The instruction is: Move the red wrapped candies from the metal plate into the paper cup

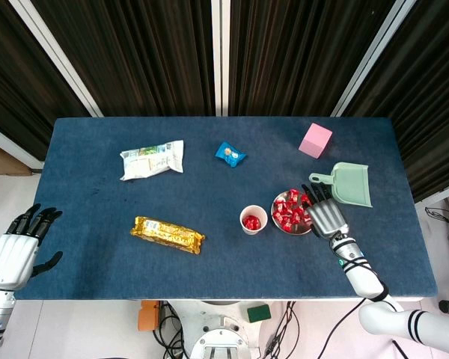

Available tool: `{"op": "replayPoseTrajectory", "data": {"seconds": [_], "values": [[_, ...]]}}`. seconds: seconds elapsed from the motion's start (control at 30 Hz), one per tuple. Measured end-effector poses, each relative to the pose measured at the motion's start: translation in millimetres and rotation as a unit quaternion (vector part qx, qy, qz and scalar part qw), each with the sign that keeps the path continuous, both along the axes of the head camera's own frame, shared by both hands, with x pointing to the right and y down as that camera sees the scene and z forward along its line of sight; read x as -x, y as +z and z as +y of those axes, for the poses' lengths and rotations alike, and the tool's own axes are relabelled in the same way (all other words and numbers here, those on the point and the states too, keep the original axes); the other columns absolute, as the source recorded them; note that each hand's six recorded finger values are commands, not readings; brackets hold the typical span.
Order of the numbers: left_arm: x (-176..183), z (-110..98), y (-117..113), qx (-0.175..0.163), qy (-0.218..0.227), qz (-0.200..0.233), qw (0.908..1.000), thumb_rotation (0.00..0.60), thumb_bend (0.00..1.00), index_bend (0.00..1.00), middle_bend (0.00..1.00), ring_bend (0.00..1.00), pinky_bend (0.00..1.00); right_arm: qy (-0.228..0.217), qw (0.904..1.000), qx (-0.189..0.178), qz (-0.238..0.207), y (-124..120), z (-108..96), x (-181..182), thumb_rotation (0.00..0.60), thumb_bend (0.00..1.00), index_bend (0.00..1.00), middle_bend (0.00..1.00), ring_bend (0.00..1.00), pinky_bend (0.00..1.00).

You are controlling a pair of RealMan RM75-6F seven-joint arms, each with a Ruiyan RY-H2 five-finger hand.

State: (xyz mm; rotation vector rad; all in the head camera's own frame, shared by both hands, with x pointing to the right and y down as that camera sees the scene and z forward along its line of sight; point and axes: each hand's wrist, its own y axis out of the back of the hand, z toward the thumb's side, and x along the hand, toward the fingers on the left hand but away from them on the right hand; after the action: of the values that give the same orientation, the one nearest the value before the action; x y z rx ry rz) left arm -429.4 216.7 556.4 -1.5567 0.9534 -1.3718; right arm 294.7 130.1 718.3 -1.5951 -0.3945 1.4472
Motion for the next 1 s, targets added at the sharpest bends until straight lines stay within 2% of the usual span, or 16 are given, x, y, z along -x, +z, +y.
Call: {"op": "replayPoseTrajectory", "data": {"seconds": [0.6,0.9,1.0], "values": [[1,-1,1,0.001,-0.002,-0.001,1.0000,0.600,0.18,0.18,0.15,0.06,0.20,-0.013,0.9996,0.013,0.021,10,-2,7,0.600,0.33,0.45,0.02,0.00,0.00],[1,-1,2,0.002,-0.001,-0.001,1.0000,0.600,0.18,0.18,0.15,0.06,0.20,-0.014,0.9992,0.020,0.030,12,-2,8,0.600,0.37,0.59,0.04,0.00,0.00],[1,-2,2,0.003,-0.001,-0.001,1.0000,0.600,0.18,0.18,0.15,0.06,0.20,-0.010,0.9995,0.015,0.027,9,-3,8,0.600,0.38,0.60,0.04,0.00,0.00]]}}
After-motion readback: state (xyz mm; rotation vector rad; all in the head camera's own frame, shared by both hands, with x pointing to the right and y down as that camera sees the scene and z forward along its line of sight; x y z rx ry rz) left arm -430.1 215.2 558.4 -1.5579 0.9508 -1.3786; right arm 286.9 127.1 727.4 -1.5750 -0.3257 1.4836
